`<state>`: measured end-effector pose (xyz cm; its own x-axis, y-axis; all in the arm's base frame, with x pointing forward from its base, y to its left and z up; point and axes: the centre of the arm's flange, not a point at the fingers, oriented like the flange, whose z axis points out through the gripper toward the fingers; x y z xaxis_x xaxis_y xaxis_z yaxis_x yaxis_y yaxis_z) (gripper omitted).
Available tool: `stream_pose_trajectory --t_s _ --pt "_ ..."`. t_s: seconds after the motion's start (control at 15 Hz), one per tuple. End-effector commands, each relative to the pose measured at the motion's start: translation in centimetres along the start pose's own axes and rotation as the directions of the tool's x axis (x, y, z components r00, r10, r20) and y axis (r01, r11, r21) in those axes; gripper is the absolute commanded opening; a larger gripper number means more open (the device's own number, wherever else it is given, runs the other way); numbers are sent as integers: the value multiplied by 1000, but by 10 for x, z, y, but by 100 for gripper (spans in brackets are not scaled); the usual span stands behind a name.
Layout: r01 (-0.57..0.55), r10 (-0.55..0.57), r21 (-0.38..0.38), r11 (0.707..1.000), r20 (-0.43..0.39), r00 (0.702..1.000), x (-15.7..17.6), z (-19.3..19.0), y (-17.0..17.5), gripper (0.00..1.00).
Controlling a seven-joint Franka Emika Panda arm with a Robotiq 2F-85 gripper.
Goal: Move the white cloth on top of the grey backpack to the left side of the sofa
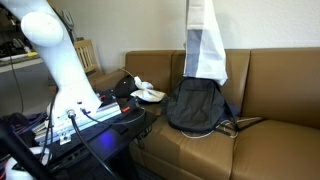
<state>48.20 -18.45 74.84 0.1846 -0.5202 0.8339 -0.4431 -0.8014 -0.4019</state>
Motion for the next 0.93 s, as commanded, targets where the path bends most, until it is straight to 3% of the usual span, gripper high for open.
stream_pose_trajectory --t_s 0.0,0.13,0.33,0.6,0.73,0.87 --pt "0 -5 -107 994 -44 999 49 -88 -11 0" --pt "-94 90 -107 990 -41 995 82 -137 -4 0" --pt "82 -84 -223 971 -1 996 58 -139 -7 0" --pt "174 -125 -217 961 222 967 6 -54 -2 0" --pt "132 -97 -98 986 306 947 -22 0 8 0" --pt "36 -22 -32 999 371 928 -48 56 13 0"
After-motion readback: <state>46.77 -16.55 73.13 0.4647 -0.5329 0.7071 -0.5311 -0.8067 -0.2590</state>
